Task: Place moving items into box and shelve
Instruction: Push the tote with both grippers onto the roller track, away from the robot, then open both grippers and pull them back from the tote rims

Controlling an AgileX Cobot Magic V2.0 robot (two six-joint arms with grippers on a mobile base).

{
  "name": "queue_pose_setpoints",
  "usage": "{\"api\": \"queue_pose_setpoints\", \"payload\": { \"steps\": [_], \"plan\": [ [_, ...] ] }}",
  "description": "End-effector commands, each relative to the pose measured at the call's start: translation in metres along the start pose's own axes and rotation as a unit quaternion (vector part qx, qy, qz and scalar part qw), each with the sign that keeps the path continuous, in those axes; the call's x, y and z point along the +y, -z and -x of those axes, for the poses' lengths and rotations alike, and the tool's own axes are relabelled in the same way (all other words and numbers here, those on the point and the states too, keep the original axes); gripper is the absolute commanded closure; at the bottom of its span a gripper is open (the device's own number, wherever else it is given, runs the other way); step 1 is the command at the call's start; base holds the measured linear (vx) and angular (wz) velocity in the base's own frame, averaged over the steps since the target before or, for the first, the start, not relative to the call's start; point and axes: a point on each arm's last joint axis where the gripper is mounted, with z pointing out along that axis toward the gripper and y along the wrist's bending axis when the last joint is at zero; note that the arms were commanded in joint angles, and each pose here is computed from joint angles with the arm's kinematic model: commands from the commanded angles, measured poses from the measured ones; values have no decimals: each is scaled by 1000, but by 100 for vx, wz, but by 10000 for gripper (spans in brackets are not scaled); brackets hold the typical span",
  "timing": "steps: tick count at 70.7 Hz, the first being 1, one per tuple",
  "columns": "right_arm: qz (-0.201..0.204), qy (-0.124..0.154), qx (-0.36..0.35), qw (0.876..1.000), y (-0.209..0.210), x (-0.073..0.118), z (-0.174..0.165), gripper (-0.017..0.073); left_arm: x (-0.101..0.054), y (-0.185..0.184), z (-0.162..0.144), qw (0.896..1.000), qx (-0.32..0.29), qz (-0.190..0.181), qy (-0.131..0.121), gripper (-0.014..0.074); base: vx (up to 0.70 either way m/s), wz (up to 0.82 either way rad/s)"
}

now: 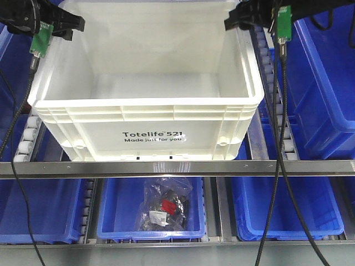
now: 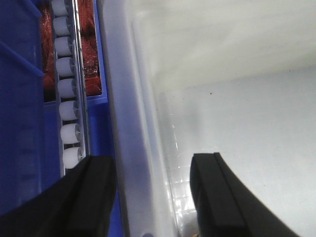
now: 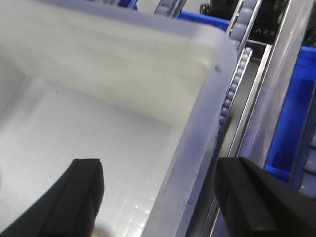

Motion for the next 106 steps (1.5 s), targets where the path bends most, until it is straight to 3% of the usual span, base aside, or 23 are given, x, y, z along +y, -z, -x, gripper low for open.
{"api": "queue_pose_setpoints", "payload": {
  "steps": [1,18,43,61,67,76,84,106],
  "plan": [
    [-14,4,-87,996,41,7,28,33,0,36,15,998,-65,-5,8,128,0,0],
    [21,-32,-97,995,44,14,30,33,0,36,13,999,-53,-4,8,128,0,0],
    [34,-29,-72,996,44,16,24,33,-1,48,9,998,-59,-19,17,128,0,0],
    [-20,-42,-133,990,56,13,1,33,2,70,-15,993,-116,-23,13,128,0,0],
    [-29,-38,-151,987,67,16,-7,33,3,75,-29,991,-131,-26,12,128,0,0],
    [-34,0,-155,987,84,23,-23,33,5,89,-50,985,-166,-33,12,128,0,0],
    [-35,15,-167,985,102,31,-42,33,8,106,-76,978,-203,-37,10,128,0,0],
    [-53,39,-242,968,166,58,-118,72,18,145,-179,967,-251,-42,6,128,0,0]
  ]
}}
